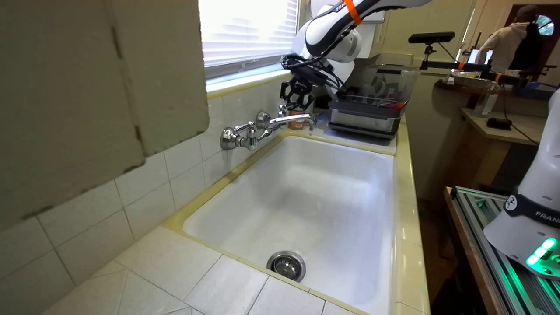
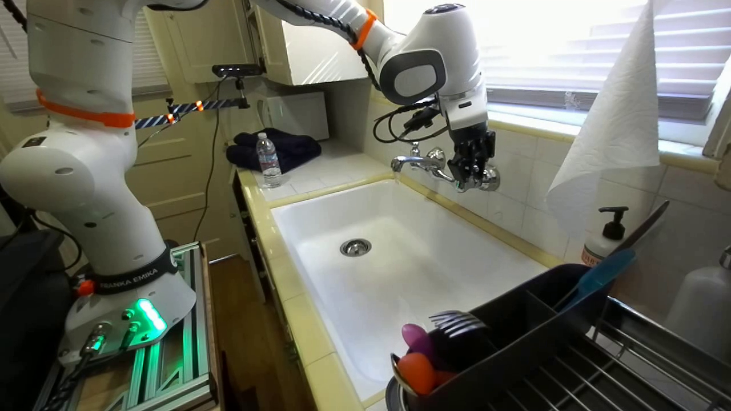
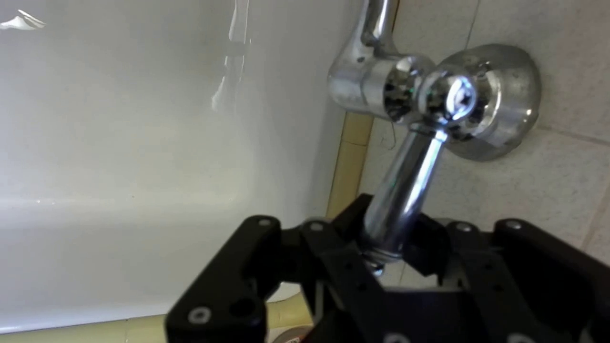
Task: Open the tap
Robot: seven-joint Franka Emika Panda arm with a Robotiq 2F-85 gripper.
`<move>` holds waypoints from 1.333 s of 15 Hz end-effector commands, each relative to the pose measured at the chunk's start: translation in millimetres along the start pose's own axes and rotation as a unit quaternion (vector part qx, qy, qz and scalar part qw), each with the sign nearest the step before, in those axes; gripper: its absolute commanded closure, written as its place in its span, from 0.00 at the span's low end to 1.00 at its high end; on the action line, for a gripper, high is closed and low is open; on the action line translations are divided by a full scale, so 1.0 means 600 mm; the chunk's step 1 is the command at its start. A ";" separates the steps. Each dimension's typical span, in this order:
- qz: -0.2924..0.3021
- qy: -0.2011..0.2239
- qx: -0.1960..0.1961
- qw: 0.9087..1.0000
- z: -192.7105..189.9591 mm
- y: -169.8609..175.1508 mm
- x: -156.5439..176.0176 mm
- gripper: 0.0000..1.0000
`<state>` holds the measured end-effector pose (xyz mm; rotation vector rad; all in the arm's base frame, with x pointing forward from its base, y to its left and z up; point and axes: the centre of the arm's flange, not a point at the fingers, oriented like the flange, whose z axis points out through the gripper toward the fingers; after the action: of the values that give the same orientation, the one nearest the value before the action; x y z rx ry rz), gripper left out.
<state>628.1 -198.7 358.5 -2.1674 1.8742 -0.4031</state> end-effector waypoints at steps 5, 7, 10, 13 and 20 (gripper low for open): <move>0.026 -0.035 -0.021 0.999 -0.077 0.087 -0.038 0.98; 0.027 -0.024 -0.018 0.999 -0.085 0.089 -0.027 0.98; 0.033 -0.015 -0.013 0.999 -0.118 0.097 -0.005 0.58; 0.036 -0.007 -0.010 0.999 -0.148 0.109 0.007 0.36; -0.018 -0.050 -0.050 0.997 -0.209 0.140 0.011 0.00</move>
<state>529.8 -222.4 431.4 -2.1652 1.9073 -0.3131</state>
